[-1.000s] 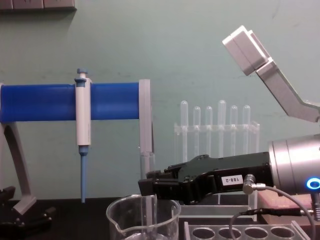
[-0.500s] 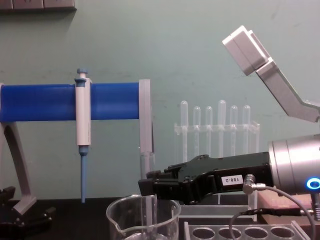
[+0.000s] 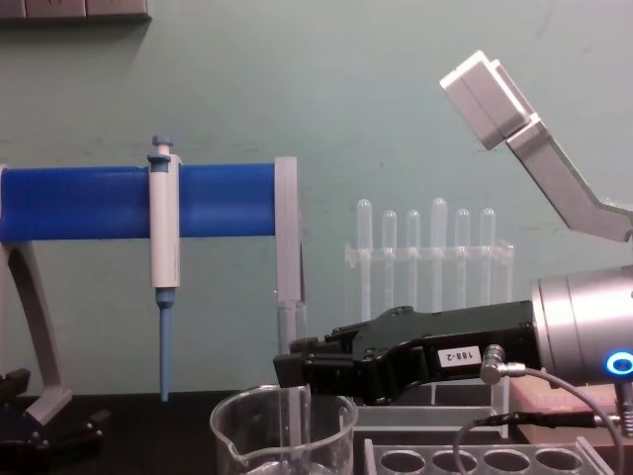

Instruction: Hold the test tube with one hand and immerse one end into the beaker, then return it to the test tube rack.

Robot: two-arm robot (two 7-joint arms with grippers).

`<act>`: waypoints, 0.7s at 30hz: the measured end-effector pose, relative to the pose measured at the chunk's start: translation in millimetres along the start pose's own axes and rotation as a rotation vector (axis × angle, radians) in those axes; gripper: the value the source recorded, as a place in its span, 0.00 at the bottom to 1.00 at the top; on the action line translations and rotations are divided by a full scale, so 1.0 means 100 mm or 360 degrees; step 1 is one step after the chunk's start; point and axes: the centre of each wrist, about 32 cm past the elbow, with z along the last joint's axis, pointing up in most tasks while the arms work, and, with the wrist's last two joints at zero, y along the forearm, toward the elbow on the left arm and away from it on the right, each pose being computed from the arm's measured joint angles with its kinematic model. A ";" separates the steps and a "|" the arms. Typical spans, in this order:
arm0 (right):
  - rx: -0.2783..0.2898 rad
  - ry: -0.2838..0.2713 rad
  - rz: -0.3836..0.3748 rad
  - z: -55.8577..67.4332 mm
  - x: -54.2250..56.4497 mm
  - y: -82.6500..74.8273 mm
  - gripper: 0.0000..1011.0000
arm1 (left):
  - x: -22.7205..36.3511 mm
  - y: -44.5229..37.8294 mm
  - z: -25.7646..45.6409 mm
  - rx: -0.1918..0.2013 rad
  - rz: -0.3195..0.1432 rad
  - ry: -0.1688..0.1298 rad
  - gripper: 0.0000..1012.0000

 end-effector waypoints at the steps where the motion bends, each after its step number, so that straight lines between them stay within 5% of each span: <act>1: 0.0000 0.0000 0.0000 0.00 0.00 0.00 0.23 | 0.000 0.000 0.000 0.0000 0.0000 0.0000 0.99; 21: 0.0000 0.0000 0.0000 0.00 0.00 0.00 0.23 | 0.000 0.000 0.000 0.0000 0.0000 0.0000 0.99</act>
